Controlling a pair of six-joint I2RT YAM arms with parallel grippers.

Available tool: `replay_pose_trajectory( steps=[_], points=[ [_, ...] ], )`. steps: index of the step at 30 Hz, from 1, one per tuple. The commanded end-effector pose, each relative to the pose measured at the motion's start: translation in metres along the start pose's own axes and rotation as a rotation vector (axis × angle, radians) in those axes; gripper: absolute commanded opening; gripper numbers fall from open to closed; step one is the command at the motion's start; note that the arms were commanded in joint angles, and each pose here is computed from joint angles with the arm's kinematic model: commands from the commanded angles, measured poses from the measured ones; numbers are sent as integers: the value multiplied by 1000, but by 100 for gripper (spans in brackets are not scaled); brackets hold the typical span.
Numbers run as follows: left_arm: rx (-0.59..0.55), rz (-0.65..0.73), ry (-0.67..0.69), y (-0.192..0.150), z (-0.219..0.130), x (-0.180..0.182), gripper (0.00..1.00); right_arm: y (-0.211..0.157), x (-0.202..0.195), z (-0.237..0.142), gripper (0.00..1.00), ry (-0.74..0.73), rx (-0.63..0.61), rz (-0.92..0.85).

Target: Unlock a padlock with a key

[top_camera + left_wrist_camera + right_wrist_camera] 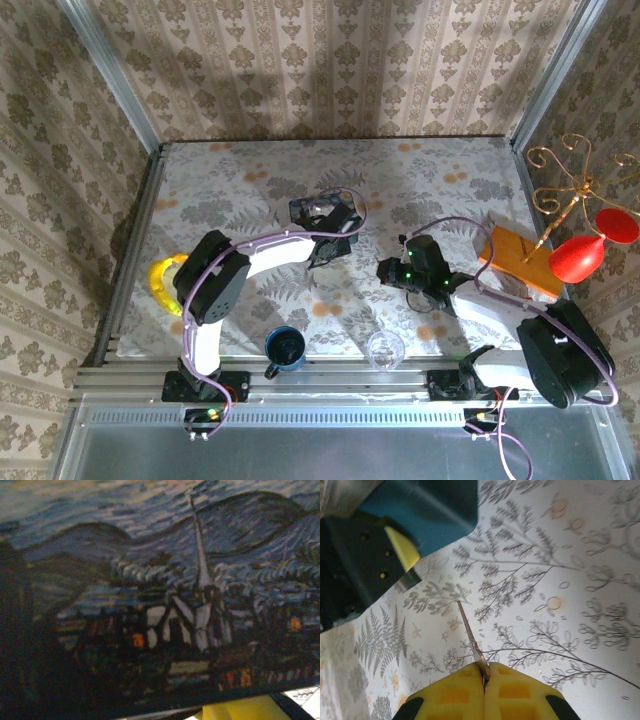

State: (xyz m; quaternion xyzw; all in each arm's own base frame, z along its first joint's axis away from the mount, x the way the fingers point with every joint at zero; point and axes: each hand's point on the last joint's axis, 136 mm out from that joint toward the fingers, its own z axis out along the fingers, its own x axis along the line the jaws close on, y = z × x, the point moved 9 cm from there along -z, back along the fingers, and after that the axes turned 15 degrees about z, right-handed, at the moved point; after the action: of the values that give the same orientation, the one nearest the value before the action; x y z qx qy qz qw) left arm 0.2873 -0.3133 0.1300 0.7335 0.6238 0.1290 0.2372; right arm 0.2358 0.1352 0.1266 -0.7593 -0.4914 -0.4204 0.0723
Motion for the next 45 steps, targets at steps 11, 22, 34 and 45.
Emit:
replay_pose_trajectory(
  steps=[11,22,34,45],
  points=[
    [51,-150,-78,2,6,-14,7,-11,-5,30,0,167,101,-87],
    [52,-142,-149,6,5,-16,7,-11,-12,61,0,189,143,-60],
    [53,-162,-163,6,6,-13,7,-13,-19,78,0,201,151,-58],
    [54,-177,-195,7,4,-15,7,-11,-23,77,0,173,110,-38]
  ],
)
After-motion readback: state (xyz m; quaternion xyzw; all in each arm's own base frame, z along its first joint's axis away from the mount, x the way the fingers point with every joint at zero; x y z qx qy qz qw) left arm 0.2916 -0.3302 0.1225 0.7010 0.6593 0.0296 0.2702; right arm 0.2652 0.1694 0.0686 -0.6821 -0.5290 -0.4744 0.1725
